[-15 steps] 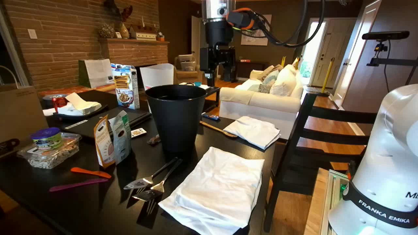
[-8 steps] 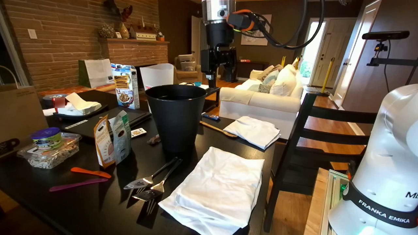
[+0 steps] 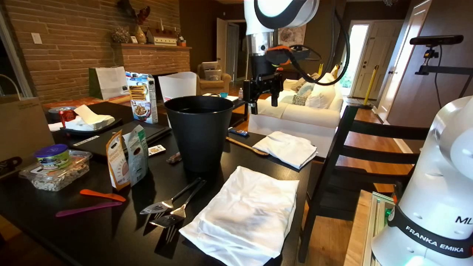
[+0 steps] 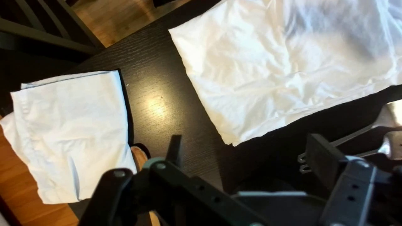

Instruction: Fold the towel on the left into a triangle.

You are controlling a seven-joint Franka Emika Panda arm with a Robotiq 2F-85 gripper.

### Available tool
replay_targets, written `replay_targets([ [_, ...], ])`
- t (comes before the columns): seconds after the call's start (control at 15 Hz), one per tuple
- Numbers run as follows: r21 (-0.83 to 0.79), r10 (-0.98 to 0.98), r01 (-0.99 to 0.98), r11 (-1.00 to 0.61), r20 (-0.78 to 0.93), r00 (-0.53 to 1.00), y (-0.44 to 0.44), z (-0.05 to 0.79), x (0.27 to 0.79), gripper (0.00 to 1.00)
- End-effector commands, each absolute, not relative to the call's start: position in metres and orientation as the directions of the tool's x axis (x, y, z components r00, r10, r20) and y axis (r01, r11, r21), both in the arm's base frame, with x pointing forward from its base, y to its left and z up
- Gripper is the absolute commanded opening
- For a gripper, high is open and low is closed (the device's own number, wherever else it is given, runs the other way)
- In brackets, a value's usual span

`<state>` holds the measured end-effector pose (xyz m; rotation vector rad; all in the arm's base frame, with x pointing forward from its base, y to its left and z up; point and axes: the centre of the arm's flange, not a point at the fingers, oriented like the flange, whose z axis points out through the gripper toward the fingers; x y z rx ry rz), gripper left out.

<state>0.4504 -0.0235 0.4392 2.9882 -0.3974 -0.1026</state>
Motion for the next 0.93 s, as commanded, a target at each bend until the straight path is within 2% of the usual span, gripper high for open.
replay_targets([
  [0.0, 0.096, -0.341, -0.337, -0.937, -0.025, 0.940, -0.052, 0.397, 0.445, 1.00],
  [0.87, 0.074, -0.413, -0.413, -0.908, 0.010, 0.911, -0.063, 0.253, 0.453, 1.00],
])
